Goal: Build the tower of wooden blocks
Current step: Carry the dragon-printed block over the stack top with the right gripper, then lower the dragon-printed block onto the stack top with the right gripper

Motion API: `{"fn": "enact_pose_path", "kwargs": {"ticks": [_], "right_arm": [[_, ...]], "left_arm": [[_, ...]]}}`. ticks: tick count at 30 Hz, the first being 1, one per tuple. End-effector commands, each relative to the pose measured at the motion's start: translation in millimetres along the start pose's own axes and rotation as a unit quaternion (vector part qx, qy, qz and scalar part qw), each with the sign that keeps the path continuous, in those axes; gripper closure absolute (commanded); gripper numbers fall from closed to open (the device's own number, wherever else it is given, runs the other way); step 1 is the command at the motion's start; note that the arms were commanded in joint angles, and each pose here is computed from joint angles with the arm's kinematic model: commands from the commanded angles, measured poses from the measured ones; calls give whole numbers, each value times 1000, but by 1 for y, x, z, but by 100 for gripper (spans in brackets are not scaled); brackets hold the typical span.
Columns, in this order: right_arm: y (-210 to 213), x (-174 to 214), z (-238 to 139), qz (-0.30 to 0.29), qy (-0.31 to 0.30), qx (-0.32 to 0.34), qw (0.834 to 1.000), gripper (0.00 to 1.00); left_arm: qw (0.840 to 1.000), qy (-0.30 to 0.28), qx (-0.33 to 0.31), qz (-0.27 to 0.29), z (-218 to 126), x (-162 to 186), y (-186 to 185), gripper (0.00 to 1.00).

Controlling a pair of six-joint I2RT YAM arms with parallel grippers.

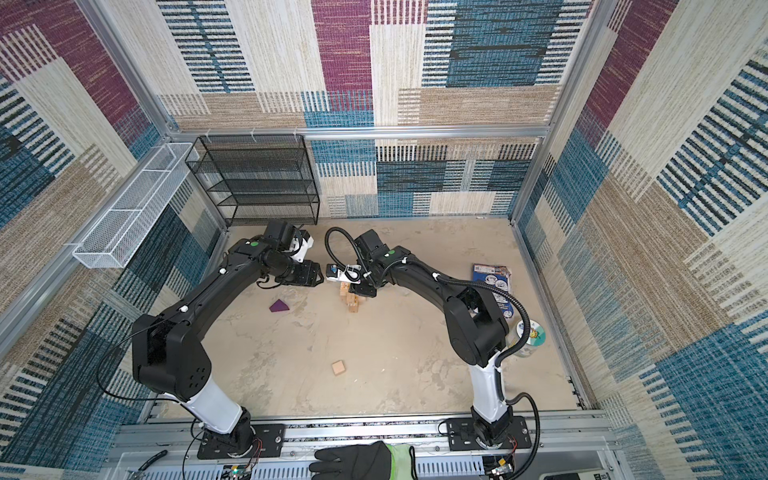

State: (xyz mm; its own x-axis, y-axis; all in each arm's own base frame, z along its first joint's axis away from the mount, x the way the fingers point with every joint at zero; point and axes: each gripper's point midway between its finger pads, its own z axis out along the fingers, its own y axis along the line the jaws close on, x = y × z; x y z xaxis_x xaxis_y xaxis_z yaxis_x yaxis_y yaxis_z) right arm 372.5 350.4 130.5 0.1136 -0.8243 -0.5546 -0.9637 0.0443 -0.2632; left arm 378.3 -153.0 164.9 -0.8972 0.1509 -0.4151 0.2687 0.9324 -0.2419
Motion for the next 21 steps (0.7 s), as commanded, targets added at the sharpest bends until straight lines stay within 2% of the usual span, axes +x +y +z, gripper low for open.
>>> {"fn": "enact_pose_path", "kwargs": {"ticks": [1,21], "right_arm": [[1,-2,1,8,-2,-9,1000,81],[1,1,13,23,13,-16,1000,76]], "left_arm": [[1000,-4,0,9,-2,-1,0,30],[1000,-6,-4,10,-4,-1,1,30]]}}
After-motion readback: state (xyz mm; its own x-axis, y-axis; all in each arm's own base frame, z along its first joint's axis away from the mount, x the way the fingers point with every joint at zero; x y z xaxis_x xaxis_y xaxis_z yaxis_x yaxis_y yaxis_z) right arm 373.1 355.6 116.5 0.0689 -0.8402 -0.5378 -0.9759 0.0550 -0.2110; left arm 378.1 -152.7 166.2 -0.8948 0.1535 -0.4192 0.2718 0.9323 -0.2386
